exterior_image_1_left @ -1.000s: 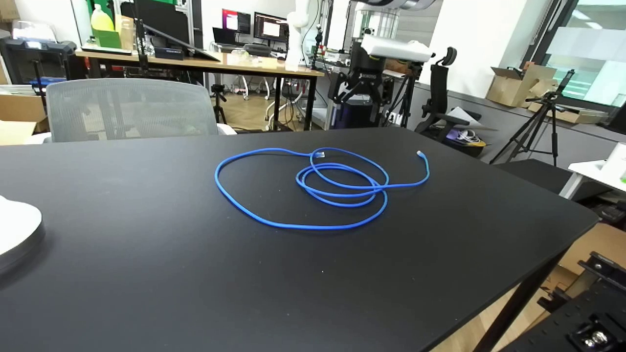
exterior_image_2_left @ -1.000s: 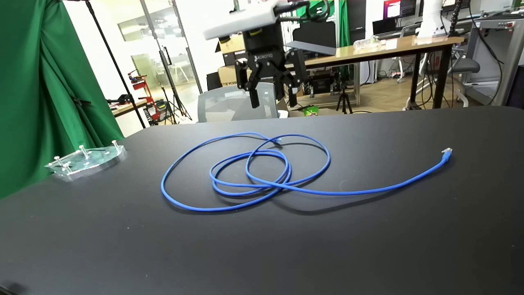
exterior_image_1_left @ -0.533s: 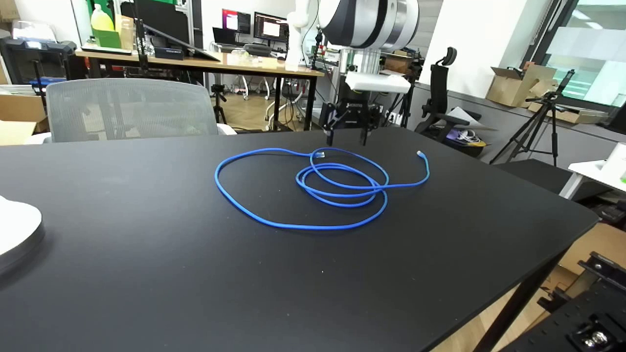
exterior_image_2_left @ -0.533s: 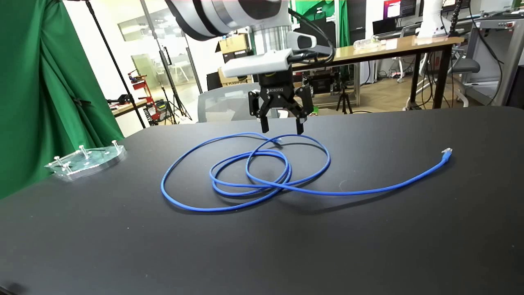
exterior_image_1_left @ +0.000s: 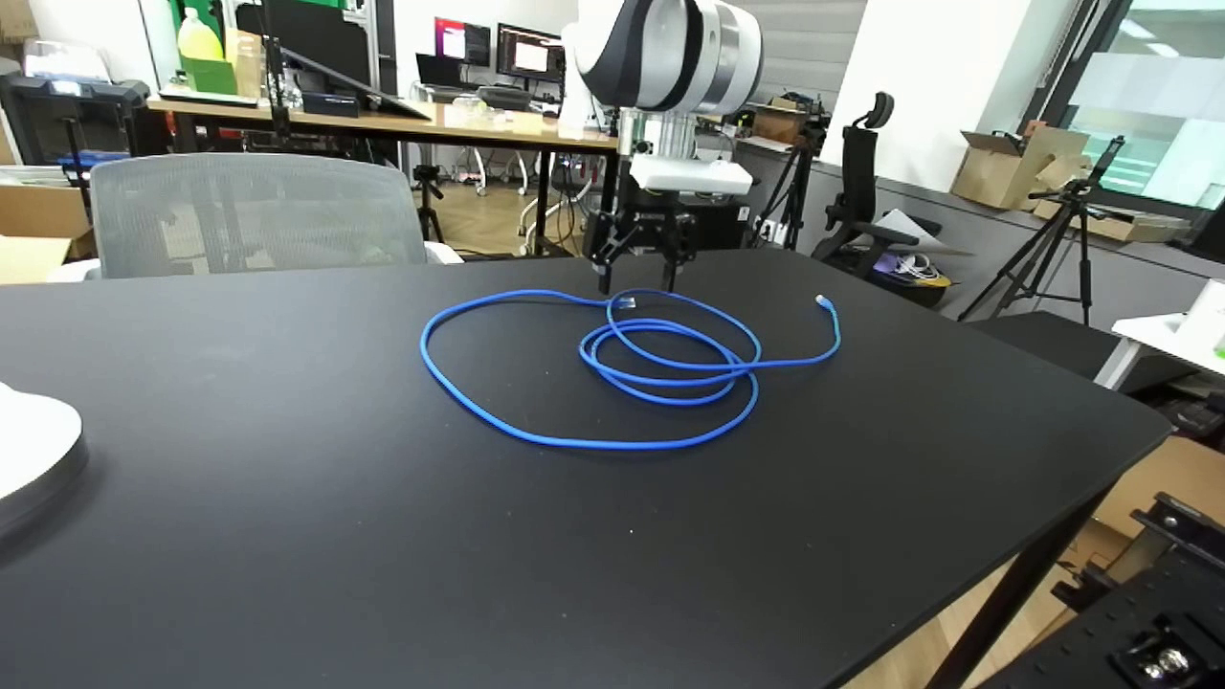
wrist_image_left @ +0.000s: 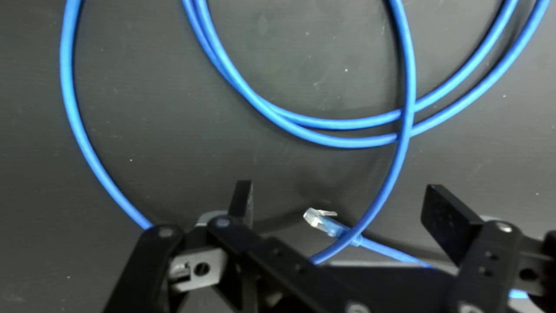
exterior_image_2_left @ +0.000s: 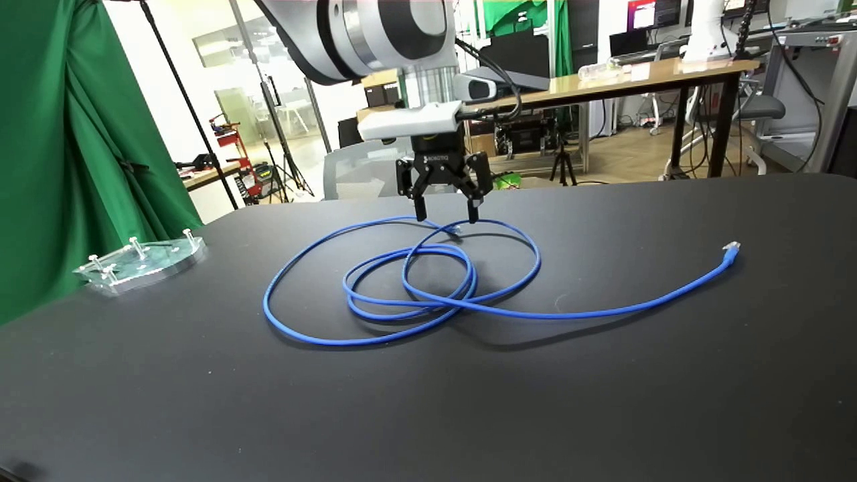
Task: Pick up the the cable and put it straight on the table
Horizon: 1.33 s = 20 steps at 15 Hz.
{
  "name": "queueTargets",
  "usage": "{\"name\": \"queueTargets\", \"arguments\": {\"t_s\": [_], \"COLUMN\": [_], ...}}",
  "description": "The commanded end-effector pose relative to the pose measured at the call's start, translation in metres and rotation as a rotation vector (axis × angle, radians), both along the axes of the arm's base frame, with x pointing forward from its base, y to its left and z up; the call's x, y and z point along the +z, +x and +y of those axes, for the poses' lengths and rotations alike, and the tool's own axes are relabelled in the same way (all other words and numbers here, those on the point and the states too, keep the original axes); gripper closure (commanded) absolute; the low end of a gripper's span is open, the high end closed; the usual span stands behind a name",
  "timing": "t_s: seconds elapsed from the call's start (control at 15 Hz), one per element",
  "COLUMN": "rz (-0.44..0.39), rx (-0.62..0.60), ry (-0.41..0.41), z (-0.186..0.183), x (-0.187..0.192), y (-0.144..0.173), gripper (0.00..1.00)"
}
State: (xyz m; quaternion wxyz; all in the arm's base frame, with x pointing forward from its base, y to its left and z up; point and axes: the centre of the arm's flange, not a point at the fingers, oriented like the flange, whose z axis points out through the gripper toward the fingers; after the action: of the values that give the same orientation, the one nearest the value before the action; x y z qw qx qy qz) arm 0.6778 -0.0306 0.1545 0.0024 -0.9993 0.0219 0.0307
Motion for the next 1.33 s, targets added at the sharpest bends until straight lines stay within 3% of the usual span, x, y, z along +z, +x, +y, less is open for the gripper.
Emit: {"name": "queueTargets", "arguments": {"t_s": [0.0, 0.73, 0.87, 1.27], "rz": [0.027, 0.057, 0.077, 0.105], "rx": [-0.016, 0.003, 0.005, 0.028], "ry": [0.012, 0.042, 0.050, 0.060], "z": [0.011, 0.028, 0.031, 0.032], "x": [-0.009, -0.011, -0.006, 0.028], "y": [0.019, 0.017, 0.015, 0.000], "gripper": [0.20, 0.95, 1.00, 0.98]}}
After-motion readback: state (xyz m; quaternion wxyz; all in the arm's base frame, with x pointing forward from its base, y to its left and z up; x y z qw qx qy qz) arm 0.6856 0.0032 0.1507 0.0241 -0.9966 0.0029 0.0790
